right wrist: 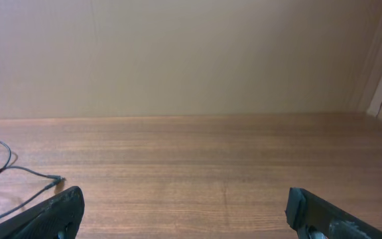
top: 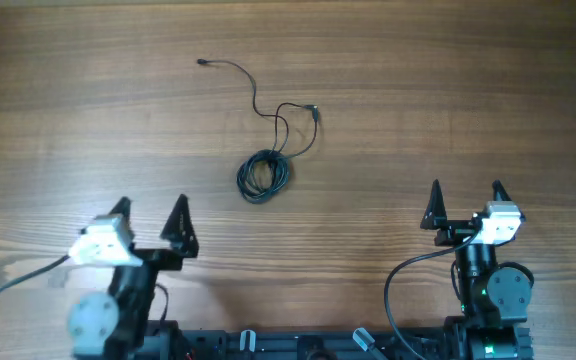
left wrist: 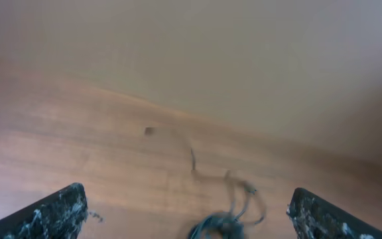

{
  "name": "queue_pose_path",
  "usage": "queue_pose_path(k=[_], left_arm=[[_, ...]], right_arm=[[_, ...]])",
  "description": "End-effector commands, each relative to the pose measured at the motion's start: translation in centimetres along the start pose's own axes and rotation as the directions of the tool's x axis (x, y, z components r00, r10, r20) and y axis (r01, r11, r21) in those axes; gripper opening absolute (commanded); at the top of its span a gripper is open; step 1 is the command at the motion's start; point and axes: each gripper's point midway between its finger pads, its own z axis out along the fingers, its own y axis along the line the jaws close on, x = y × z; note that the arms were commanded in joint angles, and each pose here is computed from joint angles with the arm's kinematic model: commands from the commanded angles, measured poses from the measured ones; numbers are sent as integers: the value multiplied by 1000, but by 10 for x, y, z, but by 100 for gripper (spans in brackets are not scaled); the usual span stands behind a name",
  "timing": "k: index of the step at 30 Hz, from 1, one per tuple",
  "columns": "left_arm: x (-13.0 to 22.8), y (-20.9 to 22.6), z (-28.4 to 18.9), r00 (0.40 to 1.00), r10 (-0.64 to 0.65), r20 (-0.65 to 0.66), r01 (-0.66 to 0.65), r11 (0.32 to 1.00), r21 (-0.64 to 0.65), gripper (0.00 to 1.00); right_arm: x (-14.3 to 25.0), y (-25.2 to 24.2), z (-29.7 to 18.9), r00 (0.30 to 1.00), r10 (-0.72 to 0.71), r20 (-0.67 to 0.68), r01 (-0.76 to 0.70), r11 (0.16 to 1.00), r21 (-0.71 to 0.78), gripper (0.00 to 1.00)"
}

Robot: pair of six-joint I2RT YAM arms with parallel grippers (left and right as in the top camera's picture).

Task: Untangle cables
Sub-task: 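Lift the left arm and swing it toward the black cable coil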

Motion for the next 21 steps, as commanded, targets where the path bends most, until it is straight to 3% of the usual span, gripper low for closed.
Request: queue_pose_path(k=[1,7,15,21], left_arm=[[-44,-15,-23,1000,-13,-19,13,1000,-18,100],[-83,-30,-32,975,-26,-221,7,996,-84,100],[-92,-44,0,832,-42,-554,-25,993,-113,100],[-63,-49,40,699,-101,-708,38,994,-105,100]], right_arm=[[-2,-4,0,1000,12,10,-12,1000,20,100],[-2,-4,0,1000,12,11,-12,1000,20,100],[-2,-4,0,1000,13,10,-13,1000,20,100],[-2,-4,0,1000,13,10,-13,1000,20,100]])
